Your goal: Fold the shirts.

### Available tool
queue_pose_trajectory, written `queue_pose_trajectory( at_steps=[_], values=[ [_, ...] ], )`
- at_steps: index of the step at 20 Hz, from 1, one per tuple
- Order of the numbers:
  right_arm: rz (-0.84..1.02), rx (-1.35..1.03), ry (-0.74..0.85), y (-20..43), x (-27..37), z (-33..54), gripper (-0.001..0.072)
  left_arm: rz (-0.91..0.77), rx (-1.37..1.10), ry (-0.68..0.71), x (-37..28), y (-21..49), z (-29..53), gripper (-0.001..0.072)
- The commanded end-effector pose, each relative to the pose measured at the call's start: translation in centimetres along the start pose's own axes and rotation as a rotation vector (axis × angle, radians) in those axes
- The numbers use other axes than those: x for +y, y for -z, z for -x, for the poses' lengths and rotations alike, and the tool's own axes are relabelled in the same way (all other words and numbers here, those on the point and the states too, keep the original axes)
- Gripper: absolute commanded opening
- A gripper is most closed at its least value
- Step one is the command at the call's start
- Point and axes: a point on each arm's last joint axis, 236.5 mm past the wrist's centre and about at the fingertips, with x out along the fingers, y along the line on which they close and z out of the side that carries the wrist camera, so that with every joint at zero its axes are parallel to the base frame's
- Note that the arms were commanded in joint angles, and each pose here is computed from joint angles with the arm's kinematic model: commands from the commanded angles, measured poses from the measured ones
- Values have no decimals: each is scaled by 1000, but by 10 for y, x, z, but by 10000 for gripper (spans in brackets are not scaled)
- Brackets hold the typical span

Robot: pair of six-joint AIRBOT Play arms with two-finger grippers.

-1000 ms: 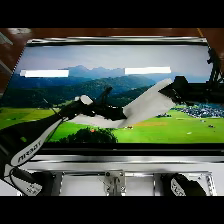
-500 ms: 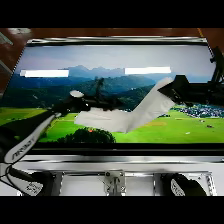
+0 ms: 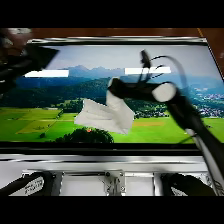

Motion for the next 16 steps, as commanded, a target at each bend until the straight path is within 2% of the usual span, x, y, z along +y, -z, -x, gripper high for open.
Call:
queue_pose_trajectory(
  at_steps=[1,4,6,7,8,9,11,13,16],
  values=[
    [-139,-80,3,36,-13,-92,69,-179,-84,8,-62,-26,68,38],
    [-220,-17,36,71,-32,-135,70,-315,-60,-37,-91,-12,97,38],
    [-251,14,27,82,-28,-153,95,-379,-13,-88,-94,3,107,38],
    [-259,9,18,81,-24,-158,294,-384,9,-112,-92,9,109,39],
    [-262,3,10,78,-21,-161,575,-378,28,-131,-89,14,110,38],
    [-262,-5,2,71,-18,-161,611,-377,42,-141,-87,17,111,38],
    [-245,8,-16,57,-14,-151,611,-380,46,-163,-80,16,111,39],
    [-132,79,-15,44,-19,-127,610,-376,42,-177,-74,13,111,38],
    [36,267,132,27,-76,-55,609,-378,37,-198,-68,10,111,39]
  ],
)
